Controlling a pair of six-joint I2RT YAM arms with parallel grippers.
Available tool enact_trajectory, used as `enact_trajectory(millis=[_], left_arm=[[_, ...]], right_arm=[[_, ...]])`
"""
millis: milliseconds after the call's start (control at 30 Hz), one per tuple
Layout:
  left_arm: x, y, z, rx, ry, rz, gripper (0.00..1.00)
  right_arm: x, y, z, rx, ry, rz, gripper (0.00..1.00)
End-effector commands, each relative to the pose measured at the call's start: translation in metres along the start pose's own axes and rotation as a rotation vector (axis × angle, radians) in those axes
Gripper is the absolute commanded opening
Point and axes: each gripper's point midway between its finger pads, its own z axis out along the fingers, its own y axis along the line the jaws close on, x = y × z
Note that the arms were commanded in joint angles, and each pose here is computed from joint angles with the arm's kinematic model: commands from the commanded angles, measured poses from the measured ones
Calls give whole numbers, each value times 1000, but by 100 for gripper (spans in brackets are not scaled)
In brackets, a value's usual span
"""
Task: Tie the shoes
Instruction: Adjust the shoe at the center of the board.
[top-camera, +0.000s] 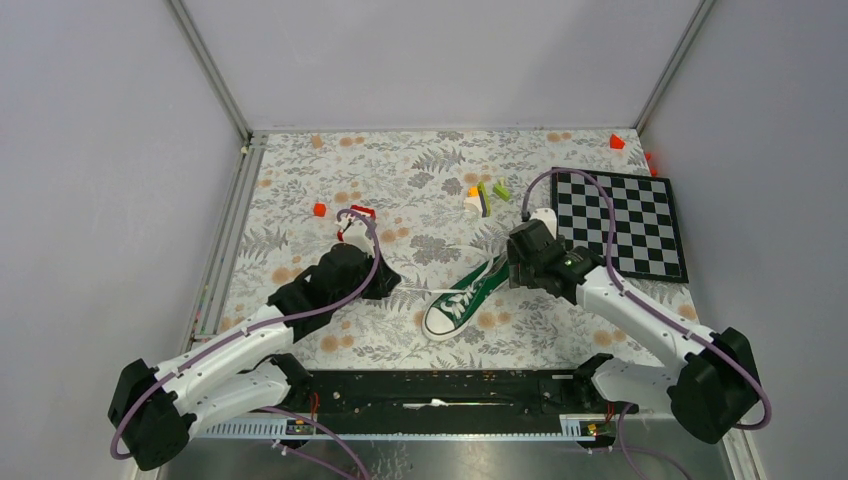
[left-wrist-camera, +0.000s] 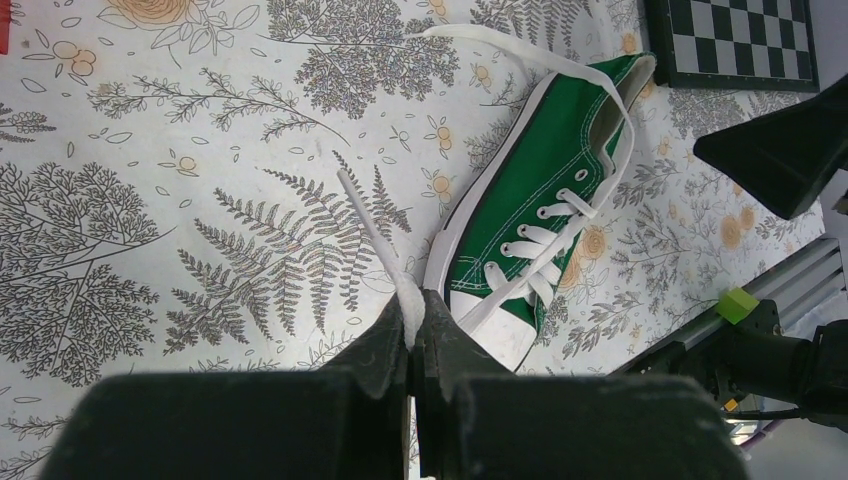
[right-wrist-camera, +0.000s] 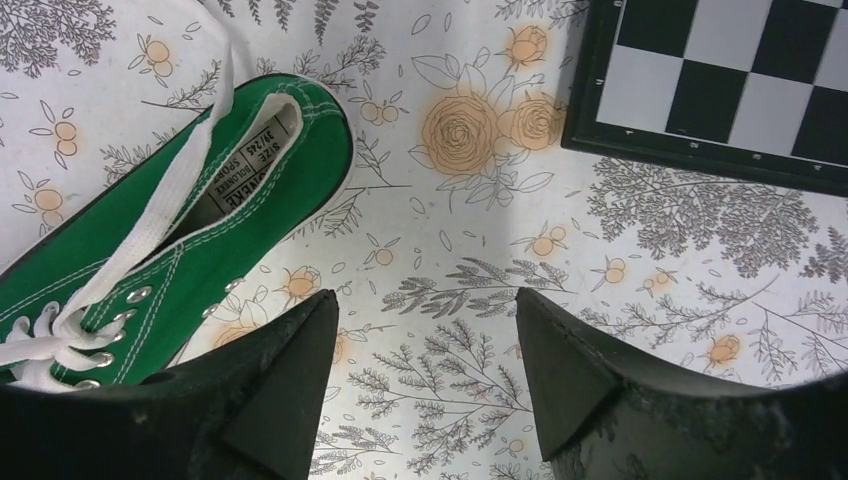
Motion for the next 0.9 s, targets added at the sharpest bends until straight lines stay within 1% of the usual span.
enact_trajectory(millis=[0,100,300,400,467,533,567,600,633,700,733,867], left_arm=[[-18,-16,-1,59,-54,-11,0],[-18,-15,-1,57,-56,-9,0],[-18,-13,-2,48,-61,-2,0],[-19,-13,-2,50,-67,-4,0],[-20,-14,-2,52,-70,-5,0],[-21,-13,-1,48,-73,-4,0],[-22,-13,-1,46,-75,-3,0],[-23,-13,-1,43,-79,1,0],[-24,-12,1,37,-83,7,0],[-30,-11,5,21,-99,24,0],[-32,-10,8,8,-102,33,0],[-44,-16,20,9,-108,55,0]], right_arm=[[-21,19,6,-93,-9,-7,74],[-39,30,17,-125,-10,-28,77],[-69,43,39,-147,9,-24,76],[-76,51,49,-184,17,5,76],[-72,54,58,-184,48,8,73],[-64,56,64,-188,82,9,63],[-58,57,65,-197,99,9,55],[-53,56,65,-196,113,7,36],[-46,54,64,-192,129,6,22],[-32,49,61,-190,148,11,6],[-24,48,58,-201,158,14,1],[17,46,42,-261,227,36,0]])
